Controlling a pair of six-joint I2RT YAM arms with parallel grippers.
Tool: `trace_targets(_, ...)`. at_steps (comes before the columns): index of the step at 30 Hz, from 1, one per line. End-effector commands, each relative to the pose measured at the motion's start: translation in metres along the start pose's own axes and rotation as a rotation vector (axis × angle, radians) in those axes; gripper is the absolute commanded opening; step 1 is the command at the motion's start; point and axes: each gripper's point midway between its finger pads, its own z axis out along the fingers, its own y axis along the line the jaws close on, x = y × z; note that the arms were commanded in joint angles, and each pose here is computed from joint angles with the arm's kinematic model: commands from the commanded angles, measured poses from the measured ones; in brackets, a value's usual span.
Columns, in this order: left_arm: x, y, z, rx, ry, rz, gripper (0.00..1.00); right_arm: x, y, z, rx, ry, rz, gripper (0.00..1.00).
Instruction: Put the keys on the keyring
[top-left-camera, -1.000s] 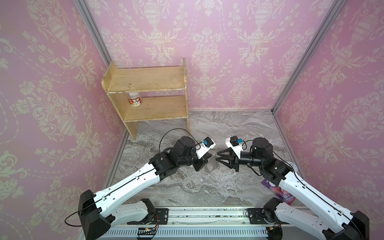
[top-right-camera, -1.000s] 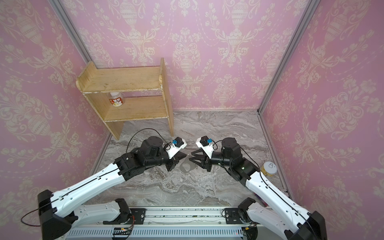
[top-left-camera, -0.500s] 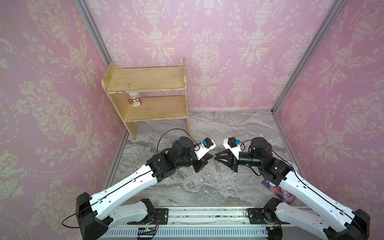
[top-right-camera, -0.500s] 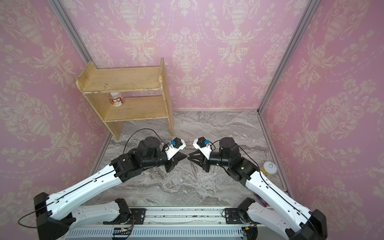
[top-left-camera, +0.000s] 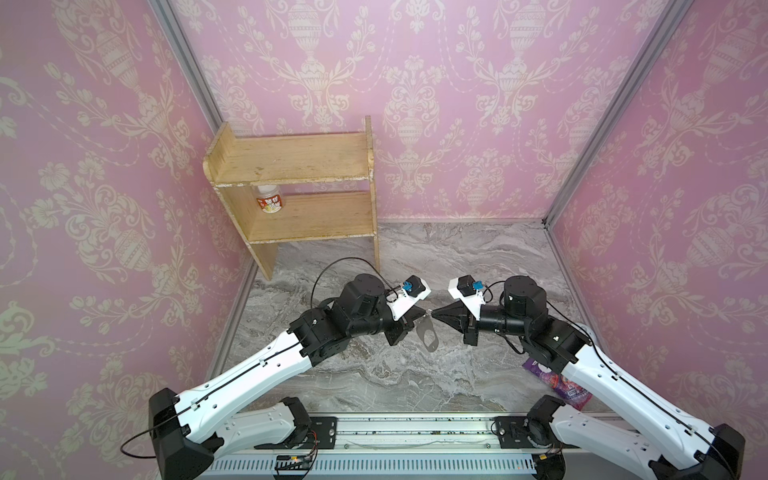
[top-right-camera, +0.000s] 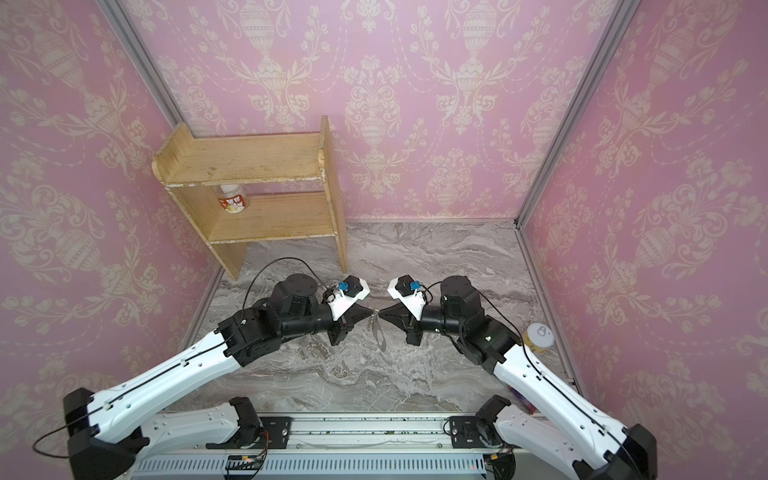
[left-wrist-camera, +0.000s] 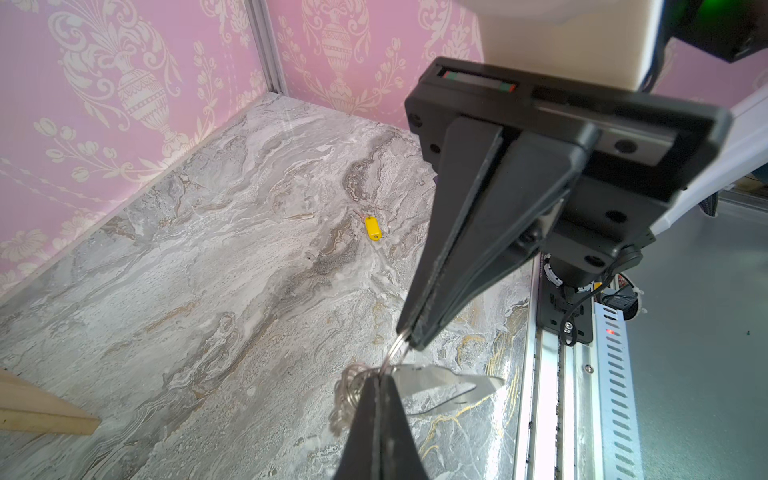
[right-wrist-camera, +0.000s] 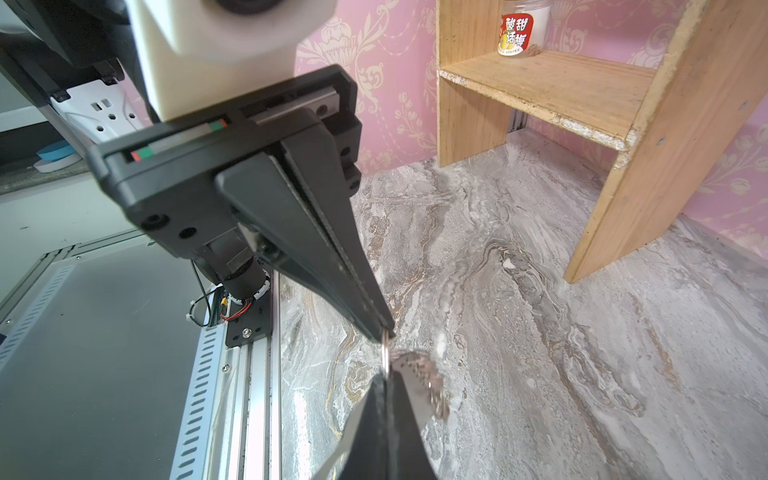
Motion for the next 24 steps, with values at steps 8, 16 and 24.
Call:
trace_targets(8, -0.018, -0.009, -0.01, 0.008, -0.039, 0.049, 0.04, -0.022, 0.011, -0.007, -0.03, -0.041, -0.034, 0.0)
trace_targets(16, -0.024, -0.016, -0.02, 0.036, -0.099, 0.068, 0.54, -0.024, 0.016, -0.015, -0.025, -0.034, -0.064, 0.0)
trace_targets(24, -0.036, -0.043, -0.033, 0.19, -0.131, 0.125, 0.72, -0.031, 0.036, -0.026, -0.129, 0.01, -0.088, 0.0)
